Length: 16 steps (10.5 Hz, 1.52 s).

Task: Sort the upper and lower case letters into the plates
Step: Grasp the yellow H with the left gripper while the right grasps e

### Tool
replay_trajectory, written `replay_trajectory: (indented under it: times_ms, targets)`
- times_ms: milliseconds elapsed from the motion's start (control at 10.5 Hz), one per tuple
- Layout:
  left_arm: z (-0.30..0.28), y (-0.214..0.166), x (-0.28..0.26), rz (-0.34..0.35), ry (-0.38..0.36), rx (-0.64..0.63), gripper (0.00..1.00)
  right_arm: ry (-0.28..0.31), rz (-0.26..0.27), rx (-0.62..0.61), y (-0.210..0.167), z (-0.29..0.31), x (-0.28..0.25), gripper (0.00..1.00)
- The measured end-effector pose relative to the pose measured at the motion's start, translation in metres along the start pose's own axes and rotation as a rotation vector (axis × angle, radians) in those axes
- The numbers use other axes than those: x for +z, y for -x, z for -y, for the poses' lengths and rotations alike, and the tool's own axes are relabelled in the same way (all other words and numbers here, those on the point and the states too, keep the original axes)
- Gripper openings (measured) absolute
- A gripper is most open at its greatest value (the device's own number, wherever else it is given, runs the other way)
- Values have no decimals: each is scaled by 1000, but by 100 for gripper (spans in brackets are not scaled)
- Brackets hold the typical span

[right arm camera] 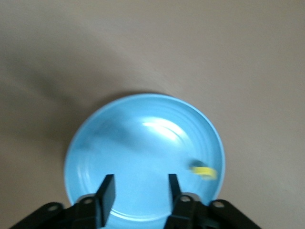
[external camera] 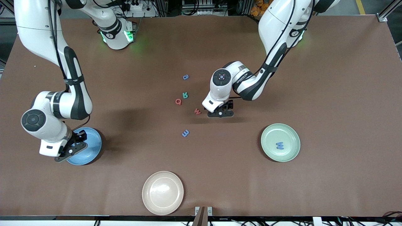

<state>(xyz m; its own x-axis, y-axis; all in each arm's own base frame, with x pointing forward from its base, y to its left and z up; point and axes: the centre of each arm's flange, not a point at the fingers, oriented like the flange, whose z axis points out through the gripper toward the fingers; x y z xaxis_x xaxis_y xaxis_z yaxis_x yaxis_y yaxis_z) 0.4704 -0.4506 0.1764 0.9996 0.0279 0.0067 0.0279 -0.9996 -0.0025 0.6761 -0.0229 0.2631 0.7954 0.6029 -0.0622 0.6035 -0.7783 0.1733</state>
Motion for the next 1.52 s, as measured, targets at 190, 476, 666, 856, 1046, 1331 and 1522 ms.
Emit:
replay_trajectory:
  times_ms: [190, 476, 666, 856, 1046, 1331, 1522]
  targets:
    - [-1, 3, 7, 7, -3, 4, 89, -45, -36, -17, -26, 34, -2, 85]
    - [-1, 2, 7, 6, -2, 4, 83, -192, -79, 78, -68, 103, -15, 100]
    - [-1, 0, 6, 2, 0, 1, 83, -222, -62, 176, -102, 161, -36, 100]
    - [-2, -4, 2, -7, 9, -2, 83, -232, -41, 284, -123, 214, -48, 100]
    - [-4, -7, -1, -15, 16, -4, 82, -233, -18, 425, -139, 254, -48, 100]
    - [-3, -11, 4, -17, 18, -10, 78, -238, 17, 685, -152, 275, -42, 100]
    - [-2, -13, 7, -17, 18, -12, 71, -240, 34, 815, -157, 288, -40, 100]
